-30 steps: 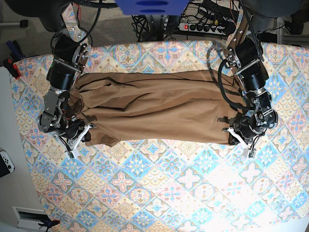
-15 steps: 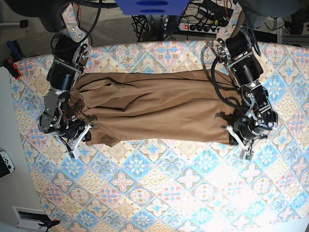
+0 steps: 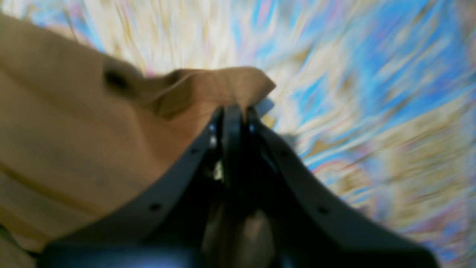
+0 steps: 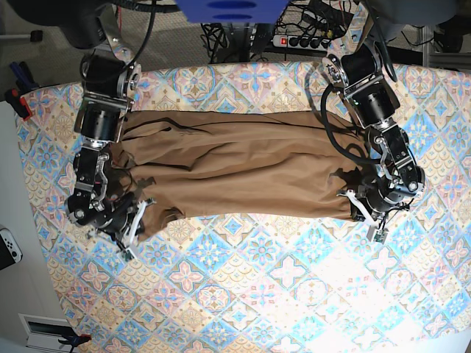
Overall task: Layout the t-shirt on the table in an organized manner, then fold the t-shirt properly
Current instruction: 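Move the left gripper along the shirt edge and regrasp it, then lift the shirt edge with both grippers and fold it over the shirt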
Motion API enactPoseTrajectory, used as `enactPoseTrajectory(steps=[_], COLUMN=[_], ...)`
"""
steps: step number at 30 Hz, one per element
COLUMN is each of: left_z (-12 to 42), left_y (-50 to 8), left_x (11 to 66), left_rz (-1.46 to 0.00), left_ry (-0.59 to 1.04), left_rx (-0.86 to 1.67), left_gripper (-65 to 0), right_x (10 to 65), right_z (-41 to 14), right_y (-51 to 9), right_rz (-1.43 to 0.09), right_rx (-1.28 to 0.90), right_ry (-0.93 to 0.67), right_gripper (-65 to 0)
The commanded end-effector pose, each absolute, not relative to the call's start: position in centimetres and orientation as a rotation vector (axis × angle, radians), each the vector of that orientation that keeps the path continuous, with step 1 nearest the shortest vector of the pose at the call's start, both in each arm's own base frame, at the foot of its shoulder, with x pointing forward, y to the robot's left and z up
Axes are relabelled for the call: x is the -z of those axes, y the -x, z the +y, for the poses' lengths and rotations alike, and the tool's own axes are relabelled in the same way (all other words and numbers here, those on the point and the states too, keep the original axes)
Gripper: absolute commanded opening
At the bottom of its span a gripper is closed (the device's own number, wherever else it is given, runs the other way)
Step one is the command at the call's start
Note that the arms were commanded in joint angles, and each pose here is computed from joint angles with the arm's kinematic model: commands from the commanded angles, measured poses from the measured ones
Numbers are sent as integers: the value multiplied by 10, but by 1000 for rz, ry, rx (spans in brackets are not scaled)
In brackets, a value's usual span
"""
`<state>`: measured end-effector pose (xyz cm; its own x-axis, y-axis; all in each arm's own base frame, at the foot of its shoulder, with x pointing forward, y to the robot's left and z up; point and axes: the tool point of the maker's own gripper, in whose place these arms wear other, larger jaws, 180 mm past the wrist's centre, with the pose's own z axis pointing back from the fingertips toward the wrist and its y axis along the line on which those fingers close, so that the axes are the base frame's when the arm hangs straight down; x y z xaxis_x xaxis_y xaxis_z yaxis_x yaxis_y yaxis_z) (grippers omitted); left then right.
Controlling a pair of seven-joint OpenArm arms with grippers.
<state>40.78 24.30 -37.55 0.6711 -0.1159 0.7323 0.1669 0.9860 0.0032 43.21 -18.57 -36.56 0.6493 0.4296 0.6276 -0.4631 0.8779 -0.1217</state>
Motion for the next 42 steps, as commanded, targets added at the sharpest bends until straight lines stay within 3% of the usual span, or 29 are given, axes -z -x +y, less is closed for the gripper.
enactPoseTrajectory(steps=[1,13,20,24,33,42], left_z=[247,246,246,251,244,251], left_y=[-423,-423,-419,-408,-378,-364], left_x=[353,353,356,349,319,322], left_rz=[-891,-891,-884,-902,-990,-980], left_ry=[56,59,56,14,-87,-110], left_rx=[159,159,159,175,225,215], left_gripper=[-650,-650,-650,-650,-650,-650], right_x=[339,211,219,266,302,299], right_z=[-185,-159,-155,-156,-147,-183], right_y=[-448,-468,-465,-451,-429,-425], right_rz=[-774,-1151,-1120,-1029,-1012,-1055], right_rx=[-524,-661,-676,-657,-647,-437], right_ry=[-32,125,121,59,-19,-27], right_gripper=[-650,-650,-650,-650,-650,-650])
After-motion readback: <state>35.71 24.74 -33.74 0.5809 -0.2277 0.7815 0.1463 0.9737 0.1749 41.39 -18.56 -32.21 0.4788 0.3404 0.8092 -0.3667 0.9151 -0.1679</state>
